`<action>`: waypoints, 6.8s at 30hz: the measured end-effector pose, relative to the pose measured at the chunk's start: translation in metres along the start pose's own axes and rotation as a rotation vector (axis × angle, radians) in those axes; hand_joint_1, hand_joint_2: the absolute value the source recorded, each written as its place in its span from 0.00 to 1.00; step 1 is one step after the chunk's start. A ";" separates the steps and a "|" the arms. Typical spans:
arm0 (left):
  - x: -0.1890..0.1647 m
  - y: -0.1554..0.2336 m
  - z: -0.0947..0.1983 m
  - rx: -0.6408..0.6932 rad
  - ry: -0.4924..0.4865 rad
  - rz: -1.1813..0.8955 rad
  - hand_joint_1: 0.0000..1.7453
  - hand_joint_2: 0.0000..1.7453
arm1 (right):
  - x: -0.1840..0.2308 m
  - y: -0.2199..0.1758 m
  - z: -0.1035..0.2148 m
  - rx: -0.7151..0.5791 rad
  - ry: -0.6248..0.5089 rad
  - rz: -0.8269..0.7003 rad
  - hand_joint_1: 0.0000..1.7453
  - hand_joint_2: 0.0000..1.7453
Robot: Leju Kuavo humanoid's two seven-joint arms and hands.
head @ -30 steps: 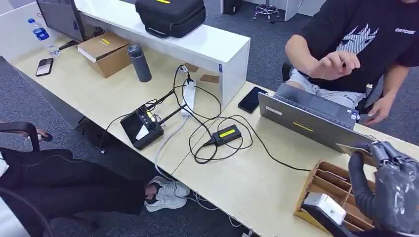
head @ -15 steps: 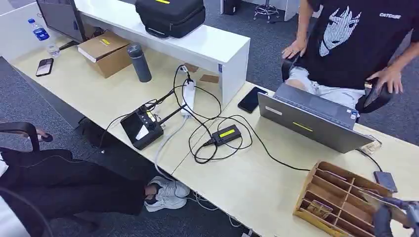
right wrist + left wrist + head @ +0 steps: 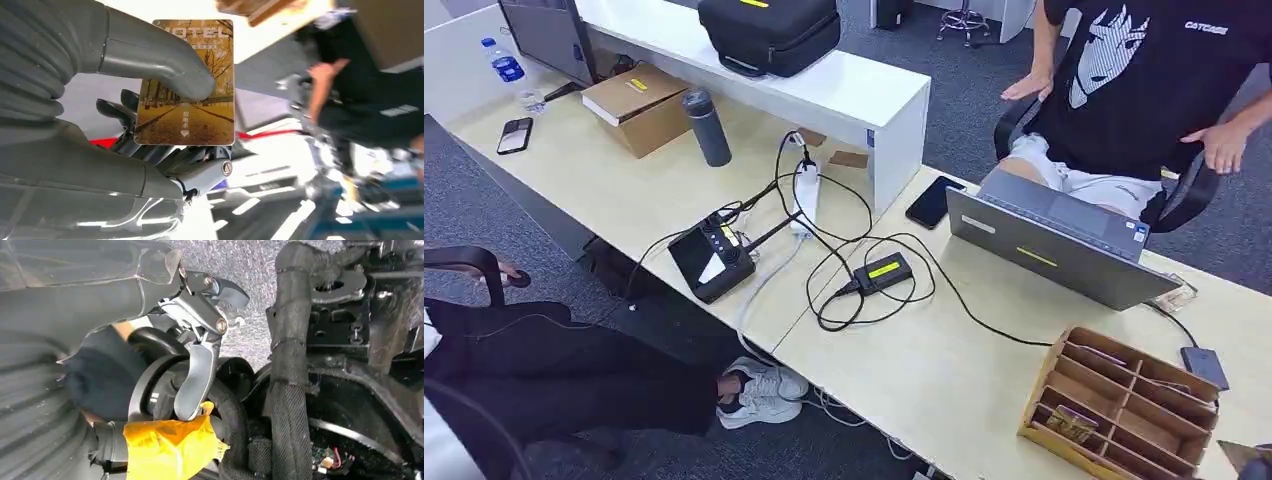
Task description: Pass the card to the sensor for recognition and then transmit it.
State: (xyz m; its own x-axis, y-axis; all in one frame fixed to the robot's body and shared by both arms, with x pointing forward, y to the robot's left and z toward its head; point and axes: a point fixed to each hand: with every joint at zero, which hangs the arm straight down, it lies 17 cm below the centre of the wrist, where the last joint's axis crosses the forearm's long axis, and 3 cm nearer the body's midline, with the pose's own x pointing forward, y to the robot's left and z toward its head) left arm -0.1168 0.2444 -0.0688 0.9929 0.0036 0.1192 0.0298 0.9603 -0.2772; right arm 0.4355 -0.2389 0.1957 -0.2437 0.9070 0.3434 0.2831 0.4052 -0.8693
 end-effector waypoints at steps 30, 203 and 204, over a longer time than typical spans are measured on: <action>0.002 -0.002 -0.001 0.001 -0.005 0.022 0.00 1.00 | -0.101 0.074 0.056 0.172 0.272 -0.043 1.00 1.00; 0.003 0.011 -0.001 -0.031 0.029 -0.043 0.00 1.00 | 0.147 -0.013 -0.113 -0.105 -0.307 0.341 1.00 1.00; 0.003 0.011 -0.001 -0.035 0.029 -0.047 0.00 1.00 | 0.149 -0.016 -0.118 -0.096 -0.304 0.335 1.00 1.00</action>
State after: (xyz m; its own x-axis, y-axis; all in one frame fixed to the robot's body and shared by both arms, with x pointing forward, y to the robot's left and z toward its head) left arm -0.1135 0.2544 -0.0728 0.9932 -0.0498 0.1051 0.0799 0.9489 -0.3054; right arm 0.5044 -0.0968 0.3026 -0.3811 0.9208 -0.0828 0.4740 0.1176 -0.8726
